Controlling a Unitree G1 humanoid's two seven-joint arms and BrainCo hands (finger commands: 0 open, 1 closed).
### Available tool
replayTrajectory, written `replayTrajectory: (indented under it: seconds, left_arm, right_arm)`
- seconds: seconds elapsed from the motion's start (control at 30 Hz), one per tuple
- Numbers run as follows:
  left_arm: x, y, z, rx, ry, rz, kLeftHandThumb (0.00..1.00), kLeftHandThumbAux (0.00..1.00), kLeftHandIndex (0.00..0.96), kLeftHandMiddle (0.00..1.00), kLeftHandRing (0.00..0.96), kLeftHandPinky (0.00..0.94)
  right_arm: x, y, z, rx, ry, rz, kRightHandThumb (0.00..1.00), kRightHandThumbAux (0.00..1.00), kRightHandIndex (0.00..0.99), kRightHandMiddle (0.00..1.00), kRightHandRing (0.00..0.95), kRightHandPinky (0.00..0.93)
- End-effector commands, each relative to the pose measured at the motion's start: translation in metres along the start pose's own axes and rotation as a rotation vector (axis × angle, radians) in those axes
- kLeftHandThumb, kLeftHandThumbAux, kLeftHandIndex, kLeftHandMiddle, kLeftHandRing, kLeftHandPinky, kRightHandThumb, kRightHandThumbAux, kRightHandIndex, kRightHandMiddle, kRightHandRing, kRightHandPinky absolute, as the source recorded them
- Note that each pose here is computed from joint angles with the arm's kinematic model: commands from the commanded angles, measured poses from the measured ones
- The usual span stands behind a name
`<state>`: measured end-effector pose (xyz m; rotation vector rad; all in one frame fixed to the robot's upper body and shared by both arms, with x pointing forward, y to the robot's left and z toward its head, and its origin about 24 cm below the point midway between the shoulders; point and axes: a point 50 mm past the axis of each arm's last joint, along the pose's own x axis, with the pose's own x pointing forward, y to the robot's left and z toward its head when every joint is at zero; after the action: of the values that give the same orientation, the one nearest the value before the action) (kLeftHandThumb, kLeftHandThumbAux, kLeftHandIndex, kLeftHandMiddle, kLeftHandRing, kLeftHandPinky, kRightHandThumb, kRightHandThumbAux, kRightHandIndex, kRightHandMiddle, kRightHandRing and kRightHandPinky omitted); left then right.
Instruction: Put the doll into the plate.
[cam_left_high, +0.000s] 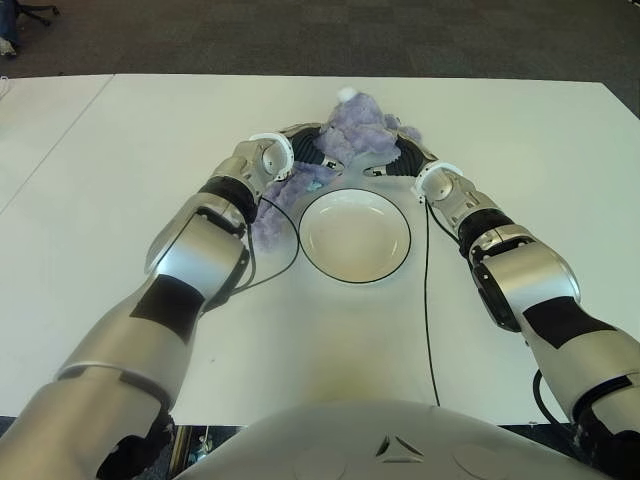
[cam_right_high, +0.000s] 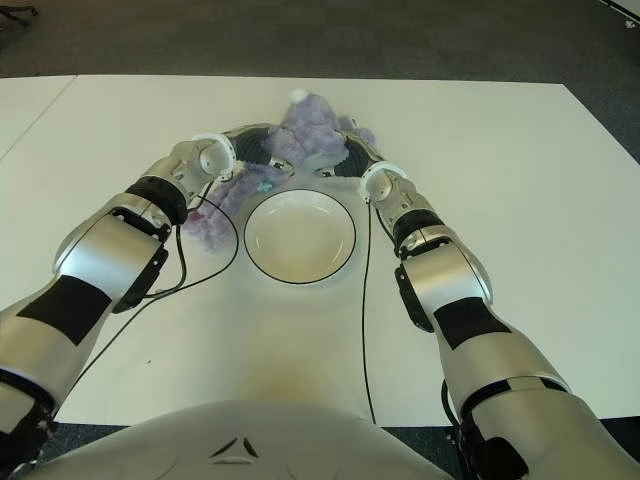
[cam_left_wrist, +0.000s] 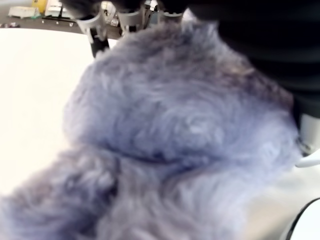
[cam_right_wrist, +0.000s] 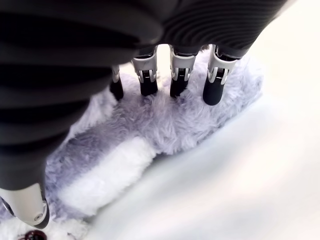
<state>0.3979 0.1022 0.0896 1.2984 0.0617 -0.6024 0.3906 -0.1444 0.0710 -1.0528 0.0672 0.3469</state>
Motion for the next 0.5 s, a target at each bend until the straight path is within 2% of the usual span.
replayTrajectory:
  seconds: [0.03, 0.13, 0.2, 0.23, 0.27, 0.3, 0.33, 0.37, 0.4, 0.43, 0.5]
  left_arm:
    - [-0.002, -0.019, -0.015, 0.056, 0.09, -0.085, 0.039, 0.379, 0.021, 0.0, 0.0, 0.0]
    - [-0.002, -0.019, -0.016, 0.078, 0.103, -0.101, 0.011, 0.354, 0.007, 0.0, 0.0, 0.0]
    - [-0.002, -0.019, -0.017, 0.098, 0.113, -0.117, 0.001, 0.339, 0.0, 0.0, 0.0, 0.0]
    - [-0.002, -0.019, -0.017, 0.109, 0.117, -0.126, 0.0, 0.311, 0.0, 0.0, 0.0, 0.0]
    - [-0.002, -0.019, -0.017, 0.121, 0.124, -0.136, 0.0, 0.307, 0.0, 0.0, 0.0, 0.0]
    - [-0.002, -0.019, -0.017, 0.128, 0.128, -0.143, 0.0, 0.295, 0.0, 0.0, 0.0, 0.0]
    - [-0.002, -0.02, -0.018, 0.143, 0.133, -0.153, 0.0, 0.292, 0.0, 0.0, 0.0, 0.0]
    - [-0.002, -0.02, -0.018, 0.154, 0.137, -0.161, 0.0, 0.298, 0.0, 0.0, 0.0, 0.0]
    - [-0.003, -0.021, -0.018, 0.184, 0.144, -0.17, 0.0, 0.298, 0.0, 0.0, 0.0, 0.0]
    - [-0.003, -0.021, -0.019, 0.204, 0.148, -0.176, 0.007, 0.313, 0.001, 0.0, 0.0, 0.0]
    - [-0.002, -0.023, -0.02, 0.274, 0.165, -0.186, 0.028, 0.316, 0.003, 0.0, 0.0, 0.0]
  right_arm:
    - [-0.002, 0.006, -0.008, -0.057, 0.03, 0.084, 0.165, 0.637, 0.067, 0.0, 0.0, 0.0]
    - [-0.002, 0.002, -0.008, -0.075, 0.028, 0.086, 0.166, 0.641, 0.063, 0.0, 0.0, 0.0]
    - [-0.002, -0.002, -0.007, -0.086, 0.022, 0.078, 0.157, 0.658, 0.079, 0.047, 0.013, 0.0]
    - [-0.001, -0.004, -0.006, -0.091, 0.019, 0.073, 0.192, 0.682, 0.172, 0.261, 0.257, 0.22]
    - [-0.001, -0.005, -0.006, -0.098, 0.014, 0.065, 0.199, 0.685, 0.188, 0.298, 0.298, 0.259]
    - [-0.001, -0.006, -0.005, -0.103, 0.012, 0.06, 0.238, 0.695, 0.269, 0.47, 0.484, 0.434]
    - [-0.002, -0.006, -0.006, -0.111, 0.014, 0.043, 0.249, 0.697, 0.289, 0.514, 0.532, 0.479]
    - [-0.002, -0.006, -0.007, -0.117, 0.016, 0.03, 0.578, 0.714, 0.389, 0.571, 0.579, 0.583]
    - [-0.002, -0.007, -0.008, -0.114, 0.018, 0.004, 0.634, 0.717, 0.406, 0.581, 0.587, 0.601]
    - [-0.002, -0.007, -0.008, -0.112, 0.019, -0.014, 0.677, 0.719, 0.42, 0.642, 0.647, 0.662]
    - [-0.002, -0.009, -0.008, -0.101, 0.022, -0.049, 0.692, 0.718, 0.428, 0.68, 0.684, 0.696]
